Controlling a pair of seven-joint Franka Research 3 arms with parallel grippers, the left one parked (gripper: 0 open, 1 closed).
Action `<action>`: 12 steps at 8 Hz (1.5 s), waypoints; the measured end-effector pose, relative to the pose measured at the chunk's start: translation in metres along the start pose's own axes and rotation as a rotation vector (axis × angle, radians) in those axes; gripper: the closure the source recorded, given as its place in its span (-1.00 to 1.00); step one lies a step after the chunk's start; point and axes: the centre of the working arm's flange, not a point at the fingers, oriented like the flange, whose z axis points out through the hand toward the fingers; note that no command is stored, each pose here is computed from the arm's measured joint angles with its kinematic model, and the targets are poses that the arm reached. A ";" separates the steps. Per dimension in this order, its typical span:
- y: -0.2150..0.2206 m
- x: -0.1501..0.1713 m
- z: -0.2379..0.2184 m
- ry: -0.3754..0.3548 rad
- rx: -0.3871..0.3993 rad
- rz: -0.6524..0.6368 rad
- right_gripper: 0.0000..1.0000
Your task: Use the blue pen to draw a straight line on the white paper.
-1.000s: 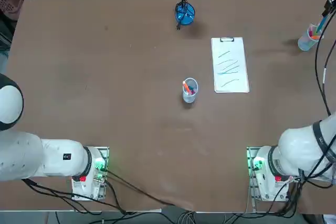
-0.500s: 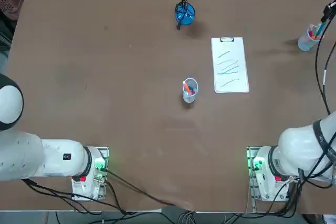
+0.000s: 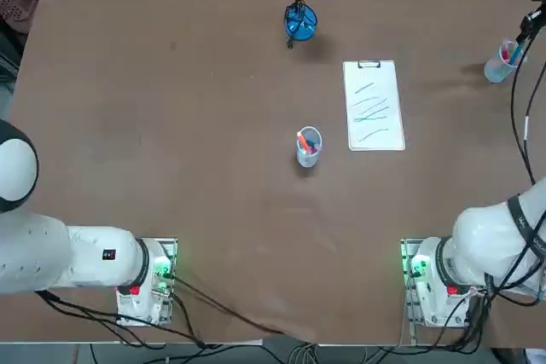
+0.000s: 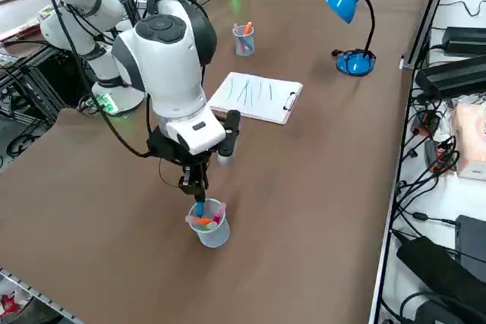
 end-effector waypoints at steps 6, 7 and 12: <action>-0.017 0.026 -0.021 0.022 0.001 -0.040 -0.96; -0.026 0.036 -0.041 0.036 0.028 -0.045 -0.98; -0.129 0.080 -0.230 0.075 0.179 0.070 -1.00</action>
